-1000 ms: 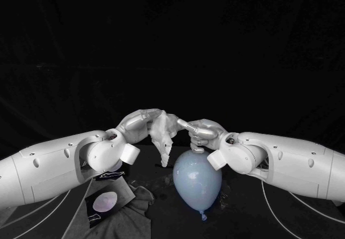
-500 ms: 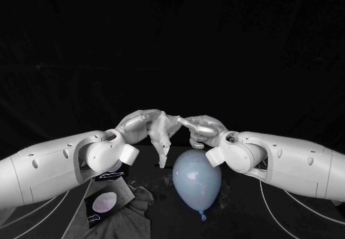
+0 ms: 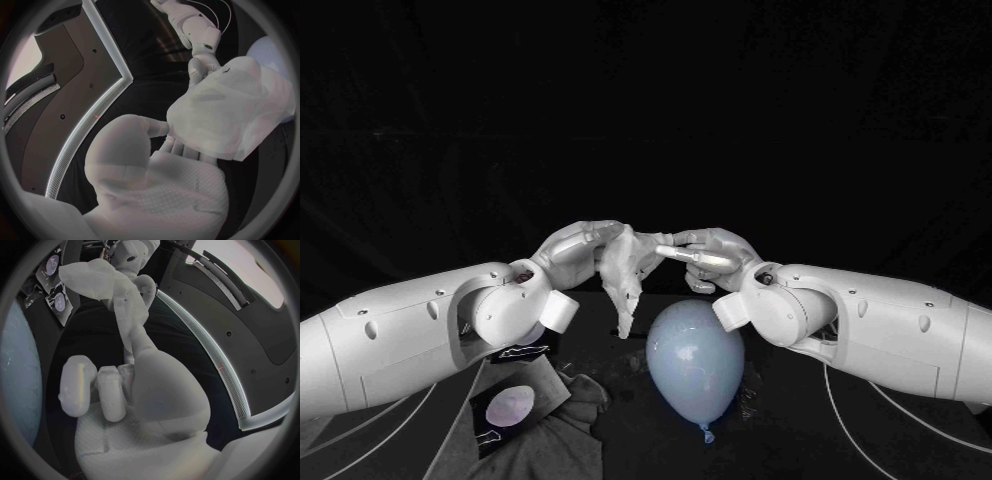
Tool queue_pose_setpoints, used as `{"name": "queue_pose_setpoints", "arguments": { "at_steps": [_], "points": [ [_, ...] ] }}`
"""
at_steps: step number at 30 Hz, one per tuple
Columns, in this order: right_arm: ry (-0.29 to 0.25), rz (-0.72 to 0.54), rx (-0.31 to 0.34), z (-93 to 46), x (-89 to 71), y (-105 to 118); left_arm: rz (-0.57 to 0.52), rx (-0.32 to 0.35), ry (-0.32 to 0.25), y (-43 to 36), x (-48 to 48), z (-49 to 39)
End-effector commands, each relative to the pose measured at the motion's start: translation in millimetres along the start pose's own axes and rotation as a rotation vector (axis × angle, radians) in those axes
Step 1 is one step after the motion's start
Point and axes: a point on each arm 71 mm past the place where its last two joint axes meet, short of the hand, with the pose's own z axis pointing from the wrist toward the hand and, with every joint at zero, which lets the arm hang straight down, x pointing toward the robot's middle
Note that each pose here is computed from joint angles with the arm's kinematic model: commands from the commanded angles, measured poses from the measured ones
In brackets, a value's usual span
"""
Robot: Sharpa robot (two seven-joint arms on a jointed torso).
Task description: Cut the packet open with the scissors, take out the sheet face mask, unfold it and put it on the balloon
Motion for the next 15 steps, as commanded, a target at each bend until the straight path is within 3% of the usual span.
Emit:
{"name": "queue_pose_setpoints", "arguments": {
  "at_steps": [1,7,15],
  "points": [
    [-0.056,-0.037,-0.034,-1.4,-3.9,3.5,0.116,0.004,0.018,-1.2,1.9,0.0],
    [-0.077,-0.057,-0.036,-3.2,-7.4,7.5,0.233,-0.004,0.027,-0.8,2.3,-1.0],
    [-0.051,-0.107,-0.006,-4.5,-7.5,12.7,0.284,0.021,-0.01,-3.0,-0.5,-0.9]
  ]
}}
